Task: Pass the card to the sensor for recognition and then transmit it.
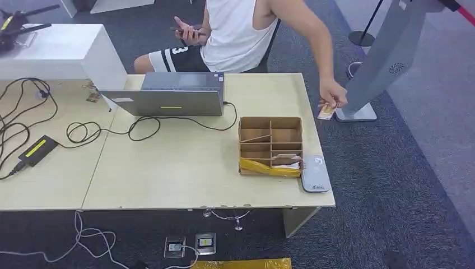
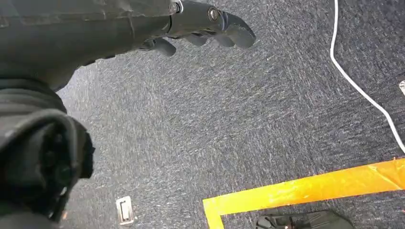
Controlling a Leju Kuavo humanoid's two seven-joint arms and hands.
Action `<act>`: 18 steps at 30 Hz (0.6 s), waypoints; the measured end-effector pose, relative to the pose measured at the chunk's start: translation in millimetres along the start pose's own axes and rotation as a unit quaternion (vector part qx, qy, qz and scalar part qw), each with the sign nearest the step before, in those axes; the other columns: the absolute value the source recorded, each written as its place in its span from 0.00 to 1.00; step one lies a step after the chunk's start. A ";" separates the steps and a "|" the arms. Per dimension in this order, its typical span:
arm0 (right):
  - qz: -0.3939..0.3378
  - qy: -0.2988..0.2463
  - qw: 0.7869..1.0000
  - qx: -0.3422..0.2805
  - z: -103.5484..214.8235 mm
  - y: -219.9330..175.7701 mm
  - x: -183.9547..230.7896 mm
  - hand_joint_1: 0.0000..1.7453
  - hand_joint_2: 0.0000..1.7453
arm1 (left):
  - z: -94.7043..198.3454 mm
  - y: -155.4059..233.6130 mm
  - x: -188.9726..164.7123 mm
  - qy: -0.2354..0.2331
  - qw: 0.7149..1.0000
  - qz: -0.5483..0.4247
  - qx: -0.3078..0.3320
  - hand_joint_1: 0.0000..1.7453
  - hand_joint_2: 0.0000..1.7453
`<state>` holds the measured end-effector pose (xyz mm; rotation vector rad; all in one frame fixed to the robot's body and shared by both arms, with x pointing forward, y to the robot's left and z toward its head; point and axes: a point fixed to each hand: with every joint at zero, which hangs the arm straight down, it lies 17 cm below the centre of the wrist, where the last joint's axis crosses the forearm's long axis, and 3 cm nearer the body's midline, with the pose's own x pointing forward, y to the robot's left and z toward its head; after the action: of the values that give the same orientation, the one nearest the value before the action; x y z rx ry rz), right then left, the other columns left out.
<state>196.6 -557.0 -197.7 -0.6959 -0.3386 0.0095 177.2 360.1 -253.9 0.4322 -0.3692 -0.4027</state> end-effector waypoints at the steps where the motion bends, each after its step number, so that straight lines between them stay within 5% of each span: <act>1: -0.008 -0.005 1.000 -0.004 -1.7 -5.4 5.6 0.00 1.00 | 0.0 0.1 0.0 0.000 1.000 -0.001 0.000 0.00 0.00; 7: -0.075 -0.040 0.995 -0.047 -13.2 -55.2 47.9 0.00 1.00 | -0.1 -0.3 0.1 -0.002 1.000 -0.002 -0.004 0.00 0.00; 11: -0.156 -0.099 0.977 -0.111 -17.2 -123.9 103.3 0.00 1.00 | -0.3 0.0 2.0 -0.008 1.000 -0.001 -0.004 0.00 0.00; 18: -0.326 -0.251 0.892 -0.186 19.2 -278.4 243.5 0.00 1.00 | -1.8 5.9 -0.4 -0.010 1.000 -0.006 -0.001 0.00 0.00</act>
<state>392.1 -729.9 65.1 -0.9271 -1.0852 -0.5371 179.4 365.9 -252.8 0.4298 -0.3861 -0.4194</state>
